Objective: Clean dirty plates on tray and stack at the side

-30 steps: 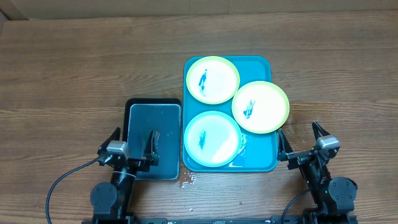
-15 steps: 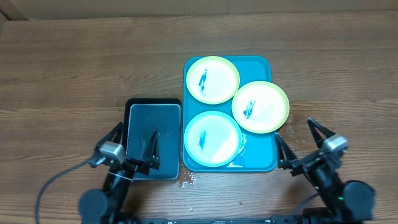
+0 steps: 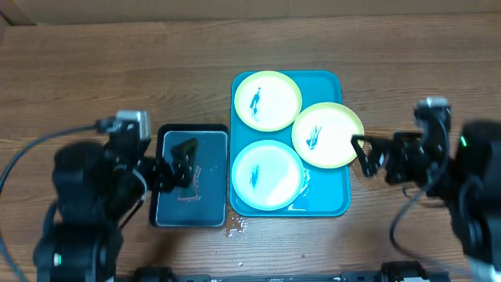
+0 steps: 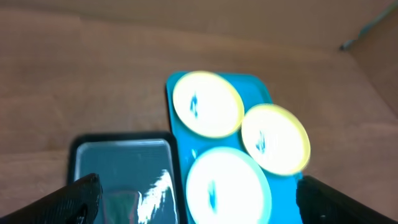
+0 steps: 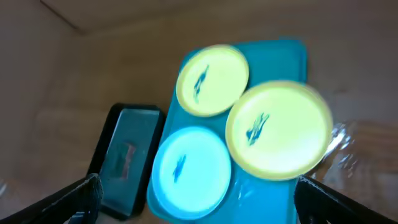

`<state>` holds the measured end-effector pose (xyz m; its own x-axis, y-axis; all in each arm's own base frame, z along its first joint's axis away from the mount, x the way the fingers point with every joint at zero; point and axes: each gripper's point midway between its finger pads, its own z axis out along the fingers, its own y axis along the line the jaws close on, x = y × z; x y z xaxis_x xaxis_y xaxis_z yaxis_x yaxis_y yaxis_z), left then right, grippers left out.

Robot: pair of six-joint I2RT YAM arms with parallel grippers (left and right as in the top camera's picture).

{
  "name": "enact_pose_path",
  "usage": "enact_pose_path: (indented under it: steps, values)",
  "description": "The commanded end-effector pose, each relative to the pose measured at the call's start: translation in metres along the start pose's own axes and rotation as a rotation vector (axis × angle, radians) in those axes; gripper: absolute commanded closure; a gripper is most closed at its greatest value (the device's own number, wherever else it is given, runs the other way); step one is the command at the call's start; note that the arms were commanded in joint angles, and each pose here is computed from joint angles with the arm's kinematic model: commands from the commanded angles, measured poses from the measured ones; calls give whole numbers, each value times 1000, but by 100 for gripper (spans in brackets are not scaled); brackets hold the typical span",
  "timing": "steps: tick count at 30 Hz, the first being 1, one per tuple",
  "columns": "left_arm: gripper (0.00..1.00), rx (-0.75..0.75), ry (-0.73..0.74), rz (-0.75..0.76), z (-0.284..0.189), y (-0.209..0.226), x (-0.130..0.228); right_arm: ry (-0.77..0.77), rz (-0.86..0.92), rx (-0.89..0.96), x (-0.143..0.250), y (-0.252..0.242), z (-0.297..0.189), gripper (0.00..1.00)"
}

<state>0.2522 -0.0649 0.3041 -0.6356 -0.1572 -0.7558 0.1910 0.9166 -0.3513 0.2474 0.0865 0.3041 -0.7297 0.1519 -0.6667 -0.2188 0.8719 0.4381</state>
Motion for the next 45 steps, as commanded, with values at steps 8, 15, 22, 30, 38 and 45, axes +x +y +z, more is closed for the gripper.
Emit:
enact_pose_path:
  steps: [8,15,22,30,38,45]
  values:
    - [0,11,281,-79,18,4,46,442,85,57,78,2,81,0]
    - [0,-6,336,-105,13,5,58,491,178,340,152,-25,143,7]
    - [0,-7,305,-40,-14,-6,39,564,162,375,190,-50,192,48]
    - [0,-111,368,-60,-15,12,51,556,170,361,193,-52,216,84]
    - [3,-195,486,-137,11,37,79,522,184,352,188,-55,221,86]
    - [3,-175,541,-94,31,45,92,534,133,306,192,-53,224,81]
